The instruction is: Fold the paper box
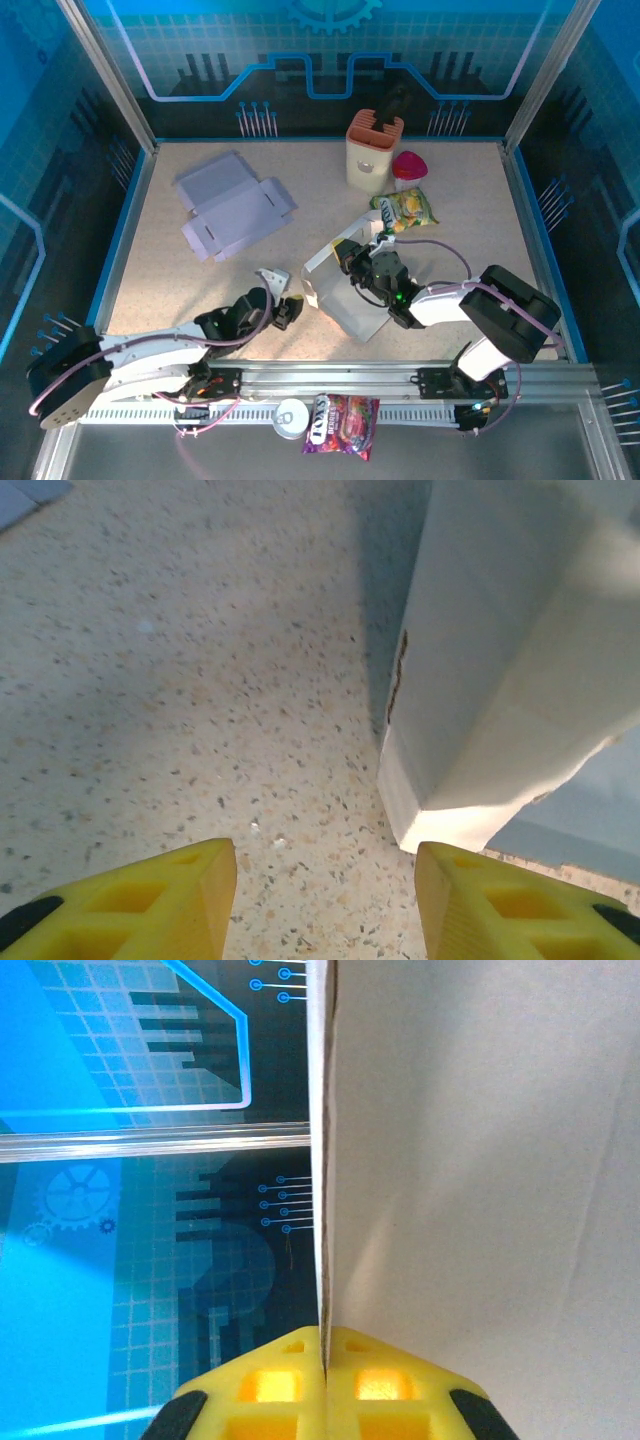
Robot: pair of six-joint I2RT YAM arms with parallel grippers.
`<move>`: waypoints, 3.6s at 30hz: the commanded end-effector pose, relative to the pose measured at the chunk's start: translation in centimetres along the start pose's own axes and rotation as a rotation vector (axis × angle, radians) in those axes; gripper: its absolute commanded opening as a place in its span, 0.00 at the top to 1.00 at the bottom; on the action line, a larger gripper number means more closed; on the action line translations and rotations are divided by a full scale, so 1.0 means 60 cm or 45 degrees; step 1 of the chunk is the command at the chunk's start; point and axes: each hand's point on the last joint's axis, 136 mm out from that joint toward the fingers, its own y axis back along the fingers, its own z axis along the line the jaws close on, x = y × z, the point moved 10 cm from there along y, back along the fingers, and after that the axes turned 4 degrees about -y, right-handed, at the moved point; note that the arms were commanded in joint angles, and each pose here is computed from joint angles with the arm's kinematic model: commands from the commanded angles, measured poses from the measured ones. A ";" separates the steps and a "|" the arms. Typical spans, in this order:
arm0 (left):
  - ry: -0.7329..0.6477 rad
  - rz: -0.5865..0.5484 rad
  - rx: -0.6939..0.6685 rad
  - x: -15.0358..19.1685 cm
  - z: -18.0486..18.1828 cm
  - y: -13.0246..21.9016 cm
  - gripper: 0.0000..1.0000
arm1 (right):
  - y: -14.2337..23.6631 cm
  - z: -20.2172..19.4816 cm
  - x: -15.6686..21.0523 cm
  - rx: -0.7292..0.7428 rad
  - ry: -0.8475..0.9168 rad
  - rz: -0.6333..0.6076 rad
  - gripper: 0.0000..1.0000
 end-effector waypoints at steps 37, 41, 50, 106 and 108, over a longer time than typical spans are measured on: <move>-0.037 -0.179 0.021 -0.074 -0.036 -0.063 0.60 | 0.004 -0.011 0.023 -0.087 -0.010 -0.025 1.00; -0.037 -0.191 -0.017 -0.078 -0.038 -0.065 0.64 | 0.007 -0.013 0.024 -0.085 -0.016 -0.040 1.00; -0.045 -0.198 -0.043 -0.080 -0.050 -0.069 0.75 | 0.006 -0.016 0.024 -0.065 -0.016 -0.040 1.00; 0.295 -0.251 -0.588 -0.142 -0.105 -0.126 1.00 | 0.022 -0.035 0.053 -0.029 -0.148 -0.163 1.00; 0.307 -0.237 -0.627 -0.143 -0.103 -0.124 1.00 | 0.022 -0.032 0.053 -0.028 -0.152 -0.162 1.00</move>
